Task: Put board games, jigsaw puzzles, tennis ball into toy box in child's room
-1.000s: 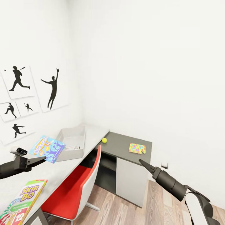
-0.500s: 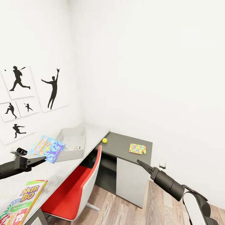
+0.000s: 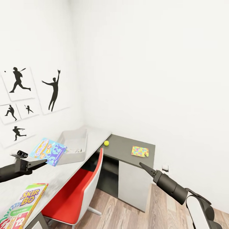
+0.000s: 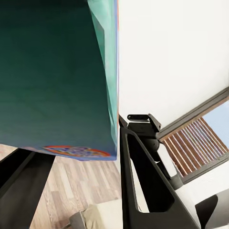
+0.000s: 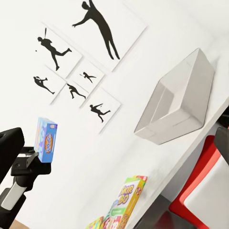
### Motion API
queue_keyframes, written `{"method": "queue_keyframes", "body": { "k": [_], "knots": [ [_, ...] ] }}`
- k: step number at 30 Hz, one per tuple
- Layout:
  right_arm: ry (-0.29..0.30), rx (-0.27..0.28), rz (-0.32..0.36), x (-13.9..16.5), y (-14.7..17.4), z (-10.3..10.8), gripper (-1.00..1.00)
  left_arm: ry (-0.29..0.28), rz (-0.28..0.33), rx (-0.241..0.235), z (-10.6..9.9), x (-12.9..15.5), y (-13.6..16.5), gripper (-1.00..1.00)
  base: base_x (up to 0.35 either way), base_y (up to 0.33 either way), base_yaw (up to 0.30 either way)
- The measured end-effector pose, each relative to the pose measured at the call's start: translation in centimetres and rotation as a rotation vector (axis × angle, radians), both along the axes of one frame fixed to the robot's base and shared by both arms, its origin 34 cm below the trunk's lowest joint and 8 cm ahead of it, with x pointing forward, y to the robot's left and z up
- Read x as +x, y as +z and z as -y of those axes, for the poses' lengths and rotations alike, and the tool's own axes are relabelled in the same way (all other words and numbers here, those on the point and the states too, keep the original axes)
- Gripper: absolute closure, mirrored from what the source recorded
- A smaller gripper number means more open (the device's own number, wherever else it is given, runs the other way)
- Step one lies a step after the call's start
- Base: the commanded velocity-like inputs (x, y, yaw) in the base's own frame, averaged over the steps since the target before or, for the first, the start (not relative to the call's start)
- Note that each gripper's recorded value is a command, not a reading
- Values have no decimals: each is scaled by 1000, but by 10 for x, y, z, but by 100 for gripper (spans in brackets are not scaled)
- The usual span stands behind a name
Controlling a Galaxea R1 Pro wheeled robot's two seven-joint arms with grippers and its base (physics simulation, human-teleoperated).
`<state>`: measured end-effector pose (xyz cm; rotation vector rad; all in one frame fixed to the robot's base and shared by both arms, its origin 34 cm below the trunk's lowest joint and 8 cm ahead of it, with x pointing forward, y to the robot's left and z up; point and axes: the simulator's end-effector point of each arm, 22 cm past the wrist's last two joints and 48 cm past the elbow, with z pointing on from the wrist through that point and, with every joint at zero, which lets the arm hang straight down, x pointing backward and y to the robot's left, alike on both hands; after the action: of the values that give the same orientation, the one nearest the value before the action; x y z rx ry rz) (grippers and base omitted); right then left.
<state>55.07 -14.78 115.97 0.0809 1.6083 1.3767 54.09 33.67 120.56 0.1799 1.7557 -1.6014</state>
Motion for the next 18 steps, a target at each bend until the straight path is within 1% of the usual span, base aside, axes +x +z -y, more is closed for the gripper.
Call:
{"method": "queue_keyframes", "body": {
  "k": [6,9,13,18],
  "knots": [
    [0,0,0,0,0,0,-100,0,0,0,0,0,0,100,137,0,1],
    [0,0,0,0,0,0,-100,0,1,0,0,0,0,100,223,-6,85],
    [1,0,3,-1,1,0,-100,0,3,0,0,-1,1,100,269,-64,193],
    [2,0,6,-1,3,-1,-100,0,7,0,0,-2,3,100,289,-130,238]
  ]
}}
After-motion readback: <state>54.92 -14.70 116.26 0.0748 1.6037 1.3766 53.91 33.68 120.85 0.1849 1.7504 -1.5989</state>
